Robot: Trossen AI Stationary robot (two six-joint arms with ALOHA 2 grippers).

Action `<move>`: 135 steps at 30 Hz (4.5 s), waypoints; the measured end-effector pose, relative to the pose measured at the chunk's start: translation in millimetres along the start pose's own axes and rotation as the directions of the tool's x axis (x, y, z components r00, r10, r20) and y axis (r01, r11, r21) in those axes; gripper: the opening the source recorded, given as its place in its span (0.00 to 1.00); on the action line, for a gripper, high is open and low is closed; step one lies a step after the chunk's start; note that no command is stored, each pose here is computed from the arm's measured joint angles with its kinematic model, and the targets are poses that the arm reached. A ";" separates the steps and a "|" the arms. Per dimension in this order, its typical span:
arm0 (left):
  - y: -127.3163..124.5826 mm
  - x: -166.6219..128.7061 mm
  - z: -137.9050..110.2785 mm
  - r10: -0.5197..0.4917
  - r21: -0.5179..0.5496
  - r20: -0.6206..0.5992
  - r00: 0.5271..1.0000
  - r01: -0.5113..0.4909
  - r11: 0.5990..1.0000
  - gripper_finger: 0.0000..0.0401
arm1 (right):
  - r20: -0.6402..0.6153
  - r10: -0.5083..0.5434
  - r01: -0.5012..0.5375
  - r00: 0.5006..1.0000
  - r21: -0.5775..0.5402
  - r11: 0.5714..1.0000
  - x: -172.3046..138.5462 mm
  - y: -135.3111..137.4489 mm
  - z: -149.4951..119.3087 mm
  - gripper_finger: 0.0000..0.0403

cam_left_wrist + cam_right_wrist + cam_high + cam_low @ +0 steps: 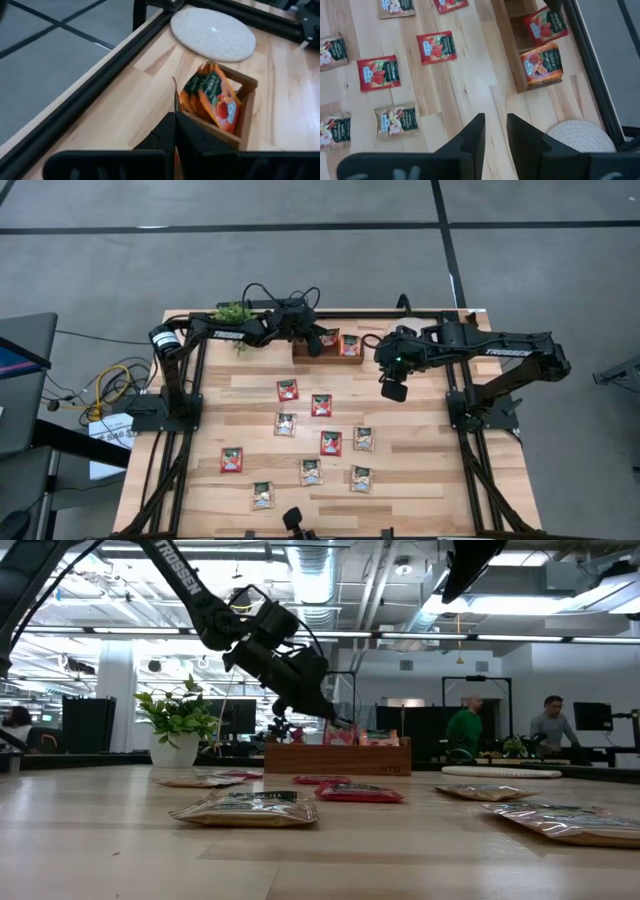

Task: Pick & Place Tea
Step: Put the red tea bag into the middle section of the wooden organizer

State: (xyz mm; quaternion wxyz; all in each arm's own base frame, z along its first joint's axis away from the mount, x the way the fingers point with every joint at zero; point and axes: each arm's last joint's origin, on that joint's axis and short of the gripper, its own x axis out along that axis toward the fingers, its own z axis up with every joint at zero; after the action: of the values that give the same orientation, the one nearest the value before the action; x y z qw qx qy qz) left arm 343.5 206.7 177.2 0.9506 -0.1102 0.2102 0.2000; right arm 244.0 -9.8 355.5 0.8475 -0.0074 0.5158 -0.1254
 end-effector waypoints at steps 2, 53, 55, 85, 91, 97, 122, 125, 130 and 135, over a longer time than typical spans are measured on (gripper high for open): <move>2.1 -0.3 0.6 0.004 -0.002 0.005 1.000 -0.004 1.000 0.00 | 0.000 0.000 0.000 1.000 0.000 1.000 -0.1 0.0 0.1 0.18; -3.3 9.3 -8.5 -0.039 -0.055 -0.004 0.999 0.039 0.998 0.27 | 0.022 0.002 -0.002 1.000 0.005 1.000 -0.1 0.0 2.3 0.18; -4.7 3.8 -2.4 -0.041 -0.053 0.009 0.999 0.041 0.998 0.28 | 0.021 0.003 -0.003 1.000 0.005 1.000 -0.1 0.1 2.3 0.18; -73.4 -76.2 -39.2 0.188 0.135 -0.668 0.720 -0.132 0.982 0.30 | 0.051 0.021 -0.019 0.998 -0.033 0.999 -0.7 3.1 4.9 0.18; -72.0 -65.4 -52.5 0.106 0.147 -0.729 0.677 0.003 0.989 0.30 | 0.051 0.019 -0.018 0.999 -0.032 0.999 -0.6 2.7 5.0 0.18; -72.8 -64.5 -53.6 0.071 0.153 -0.737 0.673 0.064 0.986 0.30 | 0.051 0.019 -0.017 0.999 -0.032 0.999 -0.6 2.7 5.0 0.18; -66.7 -41.5 -80.4 0.075 0.153 -0.794 0.603 0.078 0.985 0.26 | 0.072 0.021 -0.019 0.997 -0.027 0.999 -0.7 2.8 7.1 0.18; -66.6 -41.5 -80.6 0.078 0.154 -0.795 0.602 0.076 0.985 0.20 | 0.072 0.021 -0.019 0.997 -0.027 0.999 -0.7 2.8 7.1 0.18; -65.9 -42.1 -79.6 0.105 0.175 -0.788 0.606 0.057 0.983 0.11 | 0.072 0.021 -0.019 0.997 -0.027 0.999 -0.7 2.8 7.1 0.18; -66.2 -47.2 -73.1 0.128 0.197 -0.767 0.628 0.041 0.980 0.08 | 0.072 0.021 -0.019 0.997 -0.027 0.999 -0.7 2.9 7.1 0.18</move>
State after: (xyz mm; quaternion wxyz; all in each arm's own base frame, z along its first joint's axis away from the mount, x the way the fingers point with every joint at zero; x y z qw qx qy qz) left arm 306.5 110.2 141.7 0.7682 -0.0866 0.6200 0.1343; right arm 250.5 -7.7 359.0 0.8666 -0.0179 0.4864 -0.1099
